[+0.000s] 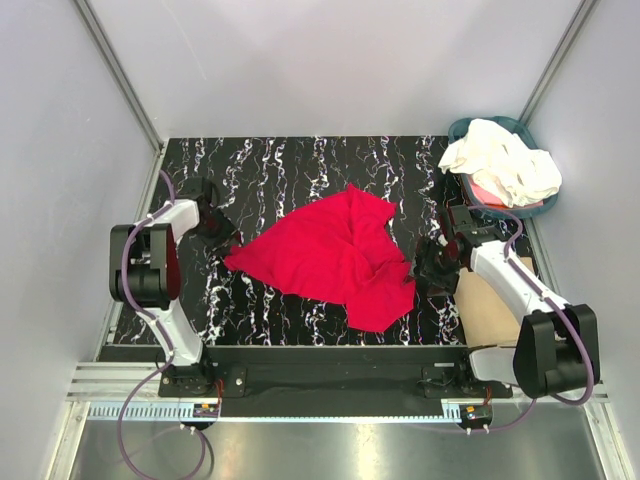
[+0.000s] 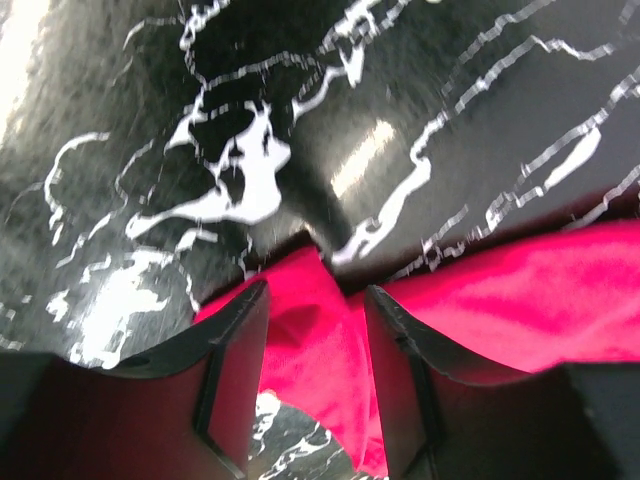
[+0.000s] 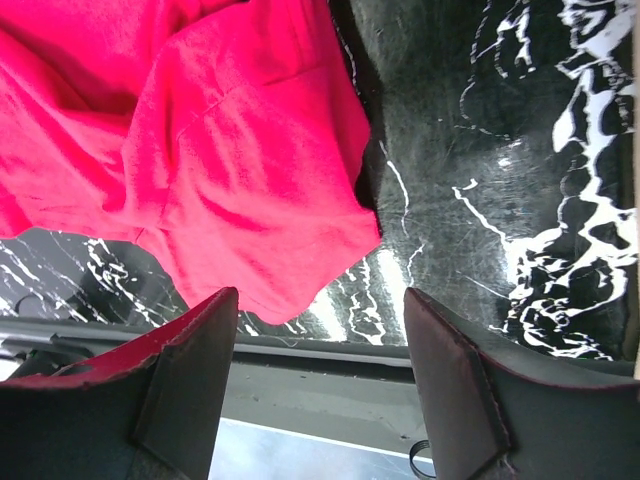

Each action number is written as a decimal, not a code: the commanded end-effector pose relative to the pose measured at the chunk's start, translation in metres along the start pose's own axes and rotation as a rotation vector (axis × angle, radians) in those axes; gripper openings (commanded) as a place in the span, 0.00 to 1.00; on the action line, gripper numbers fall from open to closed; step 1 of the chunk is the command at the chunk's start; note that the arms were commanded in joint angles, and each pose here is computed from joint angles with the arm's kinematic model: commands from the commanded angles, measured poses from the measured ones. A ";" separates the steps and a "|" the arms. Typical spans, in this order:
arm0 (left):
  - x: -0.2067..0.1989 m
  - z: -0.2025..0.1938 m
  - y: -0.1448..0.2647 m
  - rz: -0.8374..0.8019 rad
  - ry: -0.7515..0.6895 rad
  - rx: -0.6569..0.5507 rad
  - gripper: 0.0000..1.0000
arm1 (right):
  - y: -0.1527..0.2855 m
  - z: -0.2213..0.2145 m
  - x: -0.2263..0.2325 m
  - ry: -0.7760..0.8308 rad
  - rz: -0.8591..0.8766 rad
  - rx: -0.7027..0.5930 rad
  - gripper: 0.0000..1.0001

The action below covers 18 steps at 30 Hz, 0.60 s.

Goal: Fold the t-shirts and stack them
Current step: Flatten the tshirt out

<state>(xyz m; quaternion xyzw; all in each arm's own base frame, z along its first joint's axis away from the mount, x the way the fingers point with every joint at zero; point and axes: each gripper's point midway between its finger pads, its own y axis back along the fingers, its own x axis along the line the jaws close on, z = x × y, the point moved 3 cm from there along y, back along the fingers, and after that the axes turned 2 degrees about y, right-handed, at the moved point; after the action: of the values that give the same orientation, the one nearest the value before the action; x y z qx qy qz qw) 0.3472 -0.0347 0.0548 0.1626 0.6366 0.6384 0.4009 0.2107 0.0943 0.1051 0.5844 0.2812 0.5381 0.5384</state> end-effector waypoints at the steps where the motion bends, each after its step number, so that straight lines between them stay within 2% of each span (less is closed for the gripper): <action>1: -0.012 0.012 -0.004 -0.019 0.016 -0.030 0.47 | 0.000 0.003 0.010 0.002 0.046 0.010 0.73; 5: -0.008 0.014 -0.005 -0.002 0.011 -0.039 0.44 | -0.011 0.003 0.005 -0.041 0.010 0.024 0.72; 10: -0.004 0.013 -0.004 0.006 -0.024 -0.044 0.14 | -0.025 -0.004 0.009 -0.067 0.051 0.092 0.67; 13: -0.006 0.015 0.003 -0.005 -0.049 -0.062 0.00 | -0.029 -0.011 0.010 -0.065 0.079 0.128 0.62; 18: -0.018 0.023 0.041 -0.060 -0.109 -0.168 0.00 | -0.033 -0.020 0.001 -0.076 0.053 0.137 0.64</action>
<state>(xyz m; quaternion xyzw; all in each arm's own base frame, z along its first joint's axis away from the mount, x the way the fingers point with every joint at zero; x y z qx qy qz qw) 0.3516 -0.0309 0.0563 0.1732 0.6193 0.6450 0.4128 0.2022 0.1077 0.0721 0.6436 0.2896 0.5033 0.4986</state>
